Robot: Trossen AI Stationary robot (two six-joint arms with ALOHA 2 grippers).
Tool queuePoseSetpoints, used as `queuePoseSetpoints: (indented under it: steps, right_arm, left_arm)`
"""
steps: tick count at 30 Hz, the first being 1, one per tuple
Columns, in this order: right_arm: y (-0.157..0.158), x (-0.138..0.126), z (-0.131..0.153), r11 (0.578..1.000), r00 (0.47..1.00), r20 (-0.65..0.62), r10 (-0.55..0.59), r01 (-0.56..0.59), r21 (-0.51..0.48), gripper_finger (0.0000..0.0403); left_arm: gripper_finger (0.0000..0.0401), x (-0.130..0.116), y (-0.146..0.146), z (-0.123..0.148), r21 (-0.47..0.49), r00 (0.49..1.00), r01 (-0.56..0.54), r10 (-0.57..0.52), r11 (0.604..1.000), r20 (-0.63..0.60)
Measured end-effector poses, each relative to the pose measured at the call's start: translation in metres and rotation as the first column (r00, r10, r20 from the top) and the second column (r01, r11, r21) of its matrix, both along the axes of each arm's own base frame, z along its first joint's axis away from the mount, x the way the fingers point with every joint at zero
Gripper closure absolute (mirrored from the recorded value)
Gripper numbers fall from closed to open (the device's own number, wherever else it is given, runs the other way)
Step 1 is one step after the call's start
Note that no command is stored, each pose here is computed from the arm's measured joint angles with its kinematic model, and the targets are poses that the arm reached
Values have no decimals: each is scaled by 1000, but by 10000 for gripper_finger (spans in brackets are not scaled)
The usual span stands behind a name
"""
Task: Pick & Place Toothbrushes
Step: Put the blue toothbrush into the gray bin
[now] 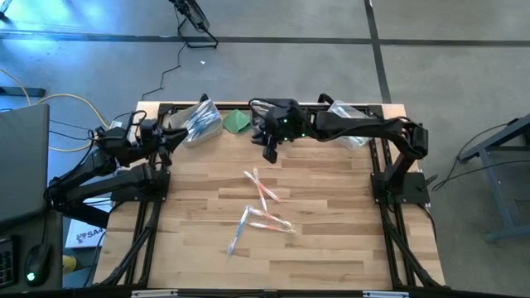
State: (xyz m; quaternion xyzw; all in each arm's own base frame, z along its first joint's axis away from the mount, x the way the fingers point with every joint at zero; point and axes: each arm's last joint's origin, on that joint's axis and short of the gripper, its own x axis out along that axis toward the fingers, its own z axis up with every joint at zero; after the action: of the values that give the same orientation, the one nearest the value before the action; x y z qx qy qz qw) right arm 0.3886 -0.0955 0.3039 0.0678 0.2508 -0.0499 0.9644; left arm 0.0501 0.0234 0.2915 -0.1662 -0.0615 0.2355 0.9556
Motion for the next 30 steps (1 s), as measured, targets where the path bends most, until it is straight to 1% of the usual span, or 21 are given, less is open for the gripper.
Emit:
queuePoseSetpoints:
  steps: [5,11,17,22,25,30]
  right_arm:
    - [3,-9,14,1000,1000,17,10,-9,-23,347]
    - [1,-24,31,993,998,28,49,-45,-111,372]
    - [-12,-51,47,992,995,20,94,-92,-88,386]
    - [-17,-73,41,992,994,17,107,-106,-61,388]
    - [-21,-86,34,994,995,22,98,-97,-52,389]
    - [-26,-108,21,999,998,41,41,-40,-31,389]
  left_arm:
    - [338,0,0,0,-46,1000,9,-8,999,24]
    - [338,3,1,1,-69,999,17,-14,997,36]
    - [338,15,6,-1,-98,1000,-3,2,995,-10]
    - [338,35,15,-3,-140,998,-25,17,990,-58]
    - [338,49,19,-2,-142,998,6,-14,990,-55]
    - [338,72,20,-3,-145,996,51,-61,988,-65]
